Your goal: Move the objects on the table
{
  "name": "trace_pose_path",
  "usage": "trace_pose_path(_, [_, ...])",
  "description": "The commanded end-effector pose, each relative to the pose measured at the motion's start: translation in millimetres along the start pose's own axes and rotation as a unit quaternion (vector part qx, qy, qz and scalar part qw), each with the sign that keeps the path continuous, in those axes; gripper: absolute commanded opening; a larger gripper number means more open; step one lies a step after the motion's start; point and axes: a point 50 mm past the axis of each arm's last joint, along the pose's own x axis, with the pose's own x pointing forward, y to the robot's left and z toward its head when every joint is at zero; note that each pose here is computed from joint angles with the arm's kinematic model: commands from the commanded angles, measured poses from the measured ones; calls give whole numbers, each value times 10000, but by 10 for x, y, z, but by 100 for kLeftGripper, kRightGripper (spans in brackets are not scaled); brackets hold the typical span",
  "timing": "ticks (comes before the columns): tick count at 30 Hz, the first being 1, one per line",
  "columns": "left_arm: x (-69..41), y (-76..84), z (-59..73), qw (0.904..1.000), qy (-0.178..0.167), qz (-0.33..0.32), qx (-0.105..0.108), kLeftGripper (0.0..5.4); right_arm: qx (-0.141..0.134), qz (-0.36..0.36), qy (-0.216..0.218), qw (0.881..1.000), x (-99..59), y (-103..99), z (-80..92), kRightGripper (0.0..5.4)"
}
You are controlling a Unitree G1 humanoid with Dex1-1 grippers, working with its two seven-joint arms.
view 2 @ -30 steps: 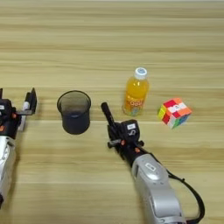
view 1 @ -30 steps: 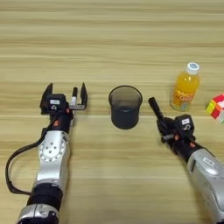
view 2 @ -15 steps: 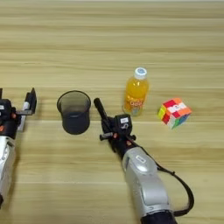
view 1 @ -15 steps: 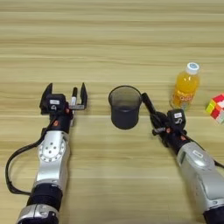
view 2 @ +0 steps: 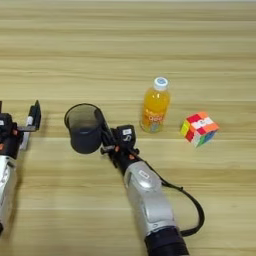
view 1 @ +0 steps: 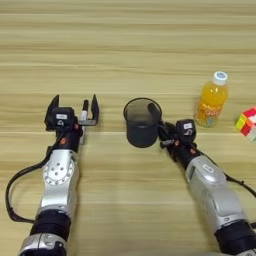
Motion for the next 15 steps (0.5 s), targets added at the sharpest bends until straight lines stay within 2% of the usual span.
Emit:
trace_pose_path(1, [-1, 1, -12, 10000, 57, -34, 35, 540, 62, -108, 269, 9996, -74, -11, -127, 215])
trace_pose_path(15, [-2, -14, -16, 10000, 59, -35, 25, 540, -196, -17, 42, 9998, -239, 7, 20, 352])
